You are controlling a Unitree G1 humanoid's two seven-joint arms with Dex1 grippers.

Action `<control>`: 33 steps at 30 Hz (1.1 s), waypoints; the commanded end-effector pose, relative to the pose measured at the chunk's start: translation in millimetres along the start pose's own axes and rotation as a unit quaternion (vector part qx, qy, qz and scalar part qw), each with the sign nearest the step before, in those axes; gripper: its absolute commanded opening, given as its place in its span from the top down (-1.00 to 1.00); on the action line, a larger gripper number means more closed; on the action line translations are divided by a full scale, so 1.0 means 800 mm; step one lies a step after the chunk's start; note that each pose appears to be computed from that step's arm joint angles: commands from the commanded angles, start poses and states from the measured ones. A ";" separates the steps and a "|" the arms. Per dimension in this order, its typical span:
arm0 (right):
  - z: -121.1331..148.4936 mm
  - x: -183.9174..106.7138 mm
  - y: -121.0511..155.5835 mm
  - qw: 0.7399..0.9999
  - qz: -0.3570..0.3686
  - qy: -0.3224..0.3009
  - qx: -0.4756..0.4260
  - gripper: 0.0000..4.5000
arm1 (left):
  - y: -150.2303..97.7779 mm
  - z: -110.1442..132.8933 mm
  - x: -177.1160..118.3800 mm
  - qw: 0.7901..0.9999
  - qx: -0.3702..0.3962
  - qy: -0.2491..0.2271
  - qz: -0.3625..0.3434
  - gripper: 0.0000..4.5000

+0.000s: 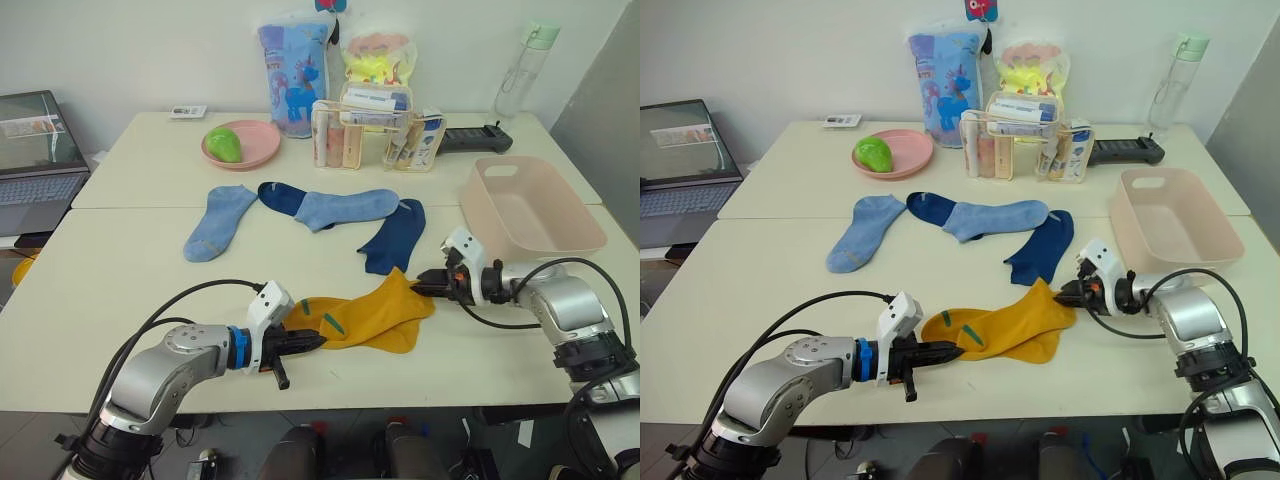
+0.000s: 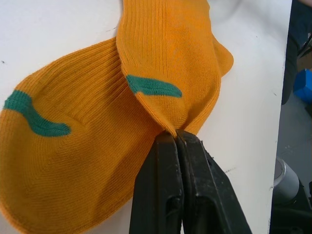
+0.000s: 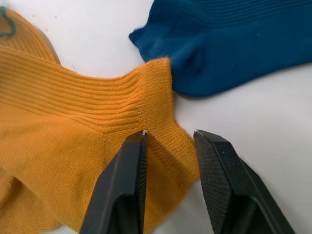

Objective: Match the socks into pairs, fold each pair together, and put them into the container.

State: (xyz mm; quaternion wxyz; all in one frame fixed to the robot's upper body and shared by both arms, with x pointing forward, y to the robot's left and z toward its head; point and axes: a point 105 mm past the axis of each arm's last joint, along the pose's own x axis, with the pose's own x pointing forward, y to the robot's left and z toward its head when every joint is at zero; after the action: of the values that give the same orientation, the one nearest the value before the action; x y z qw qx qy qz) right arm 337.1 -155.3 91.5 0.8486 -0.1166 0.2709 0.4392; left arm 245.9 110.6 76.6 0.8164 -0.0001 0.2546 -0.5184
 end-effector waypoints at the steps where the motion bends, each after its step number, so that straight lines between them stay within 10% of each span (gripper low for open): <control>1: 0.004 -0.002 -0.001 1.000 -0.003 0.006 -0.019 0.28 | -0.003 0.007 -0.003 1.000 0.017 -0.011 -0.001 1.00; 10: -0.001 -0.004 -0.005 1.000 -0.011 0.011 -0.025 0.28 | -0.005 0.005 -0.003 1.000 0.018 -0.008 -0.002 1.00; 16: 0.002 -0.011 -0.005 1.000 -0.010 0.000 -0.022 0.99 | -0.002 0.011 -0.004 1.000 0.014 -0.018 -0.001 1.00; 33: 0.031 -0.053 0.086 0.989 0.064 -0.079 0.111 0.99 | 0.055 0.062 -0.061 0.997 0.044 -0.039 0.052 1.00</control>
State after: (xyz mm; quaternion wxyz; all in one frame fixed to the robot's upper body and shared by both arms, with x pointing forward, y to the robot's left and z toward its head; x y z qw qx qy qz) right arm 276.2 -139.1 125.7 0.8419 0.0289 0.2764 0.4626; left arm 282.1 154.4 118.1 0.8460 0.0136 0.2171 -0.4868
